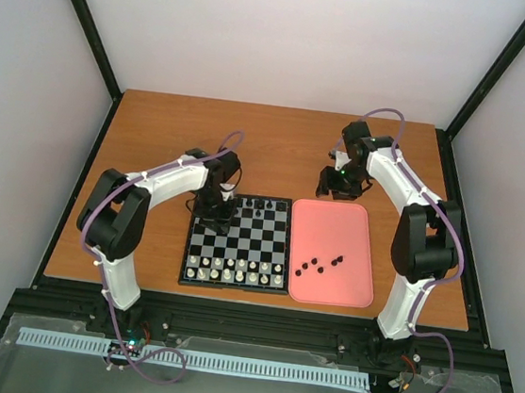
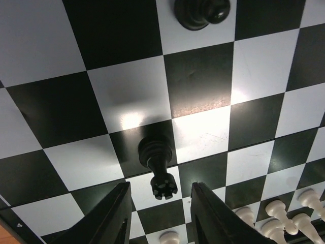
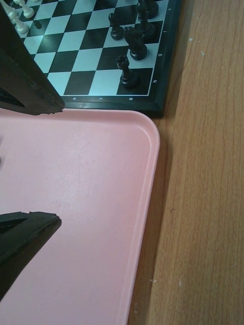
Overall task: Set up the chess pieces on the board
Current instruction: Pick up the chess piece from the chessboard, then place the chess piece on the chessboard.
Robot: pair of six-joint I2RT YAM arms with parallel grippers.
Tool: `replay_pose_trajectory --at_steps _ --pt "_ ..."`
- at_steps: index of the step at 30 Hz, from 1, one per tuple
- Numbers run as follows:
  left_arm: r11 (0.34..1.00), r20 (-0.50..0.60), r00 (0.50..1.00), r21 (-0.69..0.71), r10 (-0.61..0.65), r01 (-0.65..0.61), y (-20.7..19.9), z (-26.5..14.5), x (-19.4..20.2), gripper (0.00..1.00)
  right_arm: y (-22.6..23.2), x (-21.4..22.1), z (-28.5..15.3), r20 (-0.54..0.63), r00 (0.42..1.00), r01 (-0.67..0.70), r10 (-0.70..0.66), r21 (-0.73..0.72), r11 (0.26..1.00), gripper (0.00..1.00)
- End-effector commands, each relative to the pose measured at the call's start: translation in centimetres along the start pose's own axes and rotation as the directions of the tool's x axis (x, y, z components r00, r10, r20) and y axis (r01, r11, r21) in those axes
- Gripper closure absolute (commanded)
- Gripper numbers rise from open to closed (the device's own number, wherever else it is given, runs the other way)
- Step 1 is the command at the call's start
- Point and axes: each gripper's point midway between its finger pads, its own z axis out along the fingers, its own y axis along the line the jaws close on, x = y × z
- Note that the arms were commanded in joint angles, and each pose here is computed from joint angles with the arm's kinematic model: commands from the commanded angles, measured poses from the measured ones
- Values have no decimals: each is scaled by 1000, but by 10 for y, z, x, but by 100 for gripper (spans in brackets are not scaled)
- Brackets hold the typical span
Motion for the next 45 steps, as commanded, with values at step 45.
replay_pose_trajectory --at_steps 45 --pt "988 119 989 -116 -91 105 76 -71 -43 99 6 -9 -3 14 1000 12 -12 -41 999 47"
